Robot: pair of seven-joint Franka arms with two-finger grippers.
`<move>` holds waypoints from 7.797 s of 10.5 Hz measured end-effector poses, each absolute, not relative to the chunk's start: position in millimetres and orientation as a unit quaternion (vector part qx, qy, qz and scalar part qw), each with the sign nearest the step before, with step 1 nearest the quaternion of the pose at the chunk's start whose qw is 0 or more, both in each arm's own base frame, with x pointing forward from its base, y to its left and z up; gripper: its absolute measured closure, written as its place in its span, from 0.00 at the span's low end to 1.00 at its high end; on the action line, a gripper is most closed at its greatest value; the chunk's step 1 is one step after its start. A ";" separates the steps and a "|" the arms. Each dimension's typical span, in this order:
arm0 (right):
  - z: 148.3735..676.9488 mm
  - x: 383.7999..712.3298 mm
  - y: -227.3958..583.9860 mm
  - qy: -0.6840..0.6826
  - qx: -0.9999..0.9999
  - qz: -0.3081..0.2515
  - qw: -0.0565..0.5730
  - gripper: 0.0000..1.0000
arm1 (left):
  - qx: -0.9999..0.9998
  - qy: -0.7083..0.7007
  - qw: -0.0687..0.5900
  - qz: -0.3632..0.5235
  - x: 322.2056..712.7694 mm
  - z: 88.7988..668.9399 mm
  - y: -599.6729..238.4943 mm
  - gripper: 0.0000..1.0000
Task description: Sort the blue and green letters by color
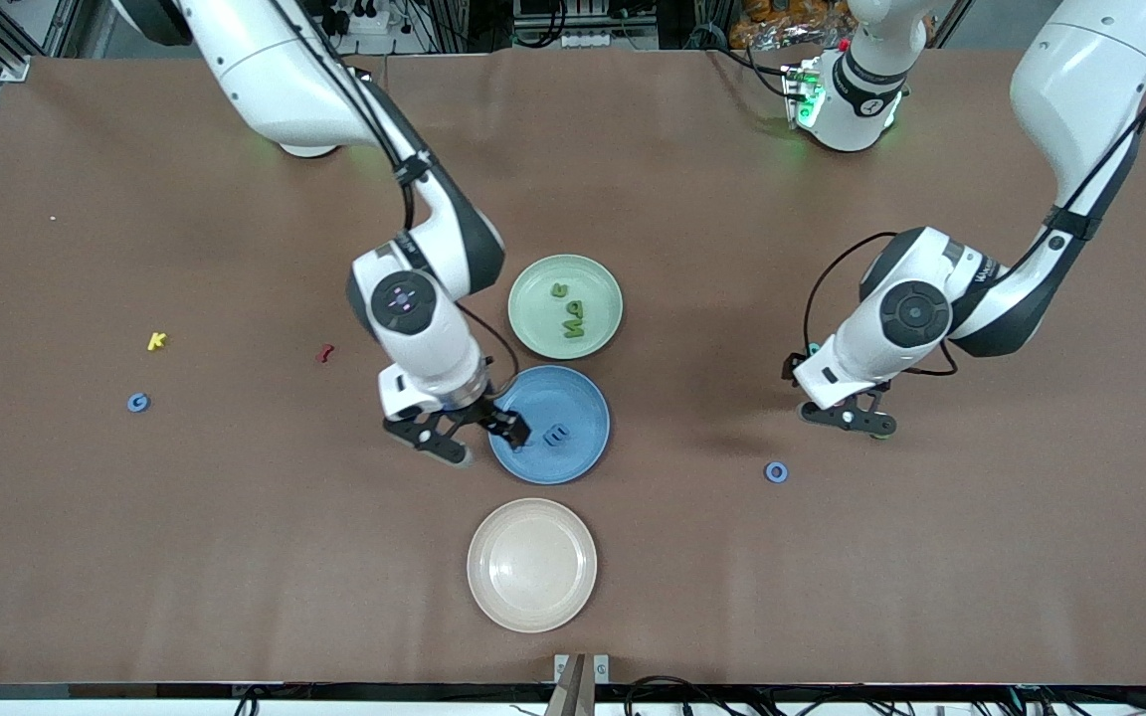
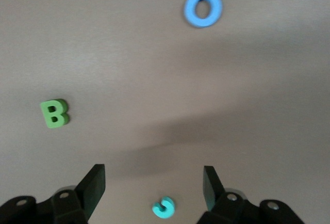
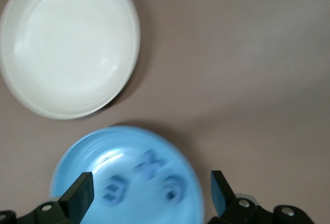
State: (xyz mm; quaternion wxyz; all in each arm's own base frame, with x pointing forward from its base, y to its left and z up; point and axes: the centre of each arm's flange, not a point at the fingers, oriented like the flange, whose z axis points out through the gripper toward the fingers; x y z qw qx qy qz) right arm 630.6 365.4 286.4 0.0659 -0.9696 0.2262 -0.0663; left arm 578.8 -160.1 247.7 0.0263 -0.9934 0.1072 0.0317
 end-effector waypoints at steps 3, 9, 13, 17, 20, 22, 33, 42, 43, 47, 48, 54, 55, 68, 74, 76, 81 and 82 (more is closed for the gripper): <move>286.0 664.7 241.0 0.192 -0.980 -0.051 0.033 0.00 | -0.997 0.069 0.011 0.020 582.1 236.2 -108.6 0.26; 285.2 667.1 -18.1 0.084 -0.996 -0.028 0.005 0.00 | -1.000 0.027 -0.007 0.010 590.3 220.6 -62.1 0.32; 274.0 624.0 -144.3 -0.037 -0.999 -0.004 0.003 0.00 | -0.999 0.036 0.004 -0.005 593.0 201.0 -41.5 0.32; 248.4 579.9 -212.8 -0.078 -0.997 0.011 -0.017 0.00 | -0.999 0.034 0.005 -0.011 600.1 195.6 -32.9 0.35; 216.2 559.4 -219.3 -0.077 -0.997 -0.002 -0.031 0.00 | -0.999 0.037 0.006 -0.014 606.2 188.3 -28.0 0.38; 199.4 557.6 -218.2 -0.079 -0.996 -0.012 -0.035 0.00 | -0.999 0.037 0.003 -0.013 607.9 185.6 -30.3 0.40; 172.1 554.7 -229.9 -0.070 -0.996 -0.035 -0.051 0.63 | -0.999 0.044 0.008 -0.016 612.0 181.4 -41.0 0.75; 176.8 560.5 -229.8 -0.021 -0.998 -0.035 -0.047 0.63 | -0.999 -0.049 0.000 -0.012 528.4 223.0 -312.5 0.75; 180.9 564.3 -230.5 -0.014 -0.999 -0.026 -0.043 0.63 | -0.998 -0.054 0.000 -0.013 507.4 224.3 -345.8 0.75; 212.4 587.8 -213.9 0.026 -0.999 -0.020 -0.037 0.63 | -0.997 -0.078 -0.013 -0.020 409.5 234.4 -468.7 0.75; 223.0 598.7 -190.4 0.052 -0.998 -0.020 -0.031 0.63 | -0.996 -0.081 -0.021 -0.025 388.1 241.7 -495.5 0.75; 278.0 661.2 53.6 0.178 -0.981 -0.066 0.050 0.63 | -0.994 -0.095 -0.035 -0.042 388.9 256.8 -519.7 0.20; 285.8 662.4 93.3 0.189 -0.978 -0.069 0.063 0.63 | -0.994 -0.086 -0.036 -0.048 407.9 261.6 -508.7 0.07; 255.3 612.1 426.6 0.213 -0.969 -0.067 0.108 0.33 | -0.990 0.003 -0.040 -0.138 625.0 390.2 -219.6 0.00; 273.6 671.1 301.9 0.180 -0.982 -0.046 0.009 0.00 | -0.994 0.032 -0.011 -0.100 658.3 427.6 -159.9 0.00; 303.1 698.2 209.4 0.153 -0.988 -0.026 -0.011 0.00 | -0.996 0.017 -0.020 -0.086 656.5 456.6 -125.3 0.00; 409.9 692.1 -10.2 0.086 -0.996 -0.012 -0.030 0.00 | -0.999 -0.020 0.012 -0.048 625.1 555.0 -65.9 0.00; 436.2 680.0 -28.0 0.080 -0.996 -0.007 -0.033 0.00 | -0.998 -0.024 0.015 -0.051 617.2 570.1 -62.0 0.00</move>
